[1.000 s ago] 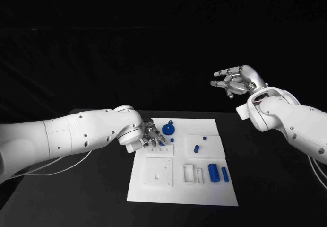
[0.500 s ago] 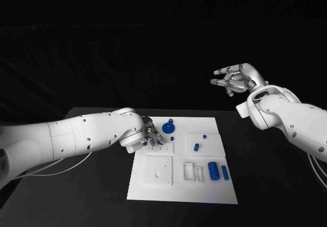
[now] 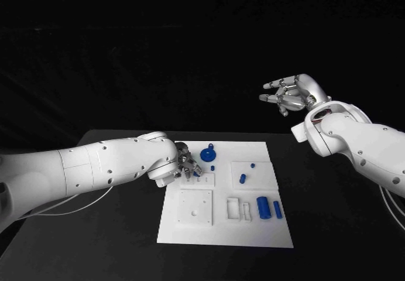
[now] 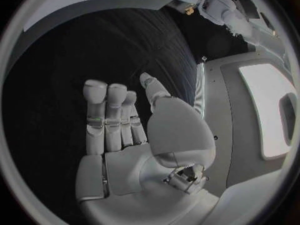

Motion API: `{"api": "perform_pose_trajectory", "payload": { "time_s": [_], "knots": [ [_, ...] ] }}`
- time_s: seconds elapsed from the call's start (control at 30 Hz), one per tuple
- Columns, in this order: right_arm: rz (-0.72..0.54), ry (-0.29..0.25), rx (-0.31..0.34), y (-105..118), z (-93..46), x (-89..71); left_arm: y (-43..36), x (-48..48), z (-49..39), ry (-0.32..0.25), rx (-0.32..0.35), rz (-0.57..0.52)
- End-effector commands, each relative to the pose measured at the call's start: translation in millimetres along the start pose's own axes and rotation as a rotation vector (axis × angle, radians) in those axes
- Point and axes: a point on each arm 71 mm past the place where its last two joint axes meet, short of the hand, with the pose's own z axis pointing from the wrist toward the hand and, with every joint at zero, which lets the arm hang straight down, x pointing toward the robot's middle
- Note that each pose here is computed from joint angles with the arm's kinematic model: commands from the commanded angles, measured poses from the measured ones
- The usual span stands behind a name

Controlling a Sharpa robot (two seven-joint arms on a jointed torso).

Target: Assemble the parts on the task board

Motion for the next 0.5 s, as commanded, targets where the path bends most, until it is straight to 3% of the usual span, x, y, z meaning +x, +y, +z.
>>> {"api": "perform_pose_trajectory", "payload": {
  "time_s": [0.03, 0.5],
  "knots": [
    [-0.01, 0.017, -0.004, 1.3, 0.4, 1.8, -1.3, 2.0, 0.6, 0.003, -0.002, 0.013],
    [-0.026, 0.025, 0.022, -0.9, 0.9, 2.8, -3.4, 6.3, 2.9, 0.005, -0.002, 0.033]
  ]
}}
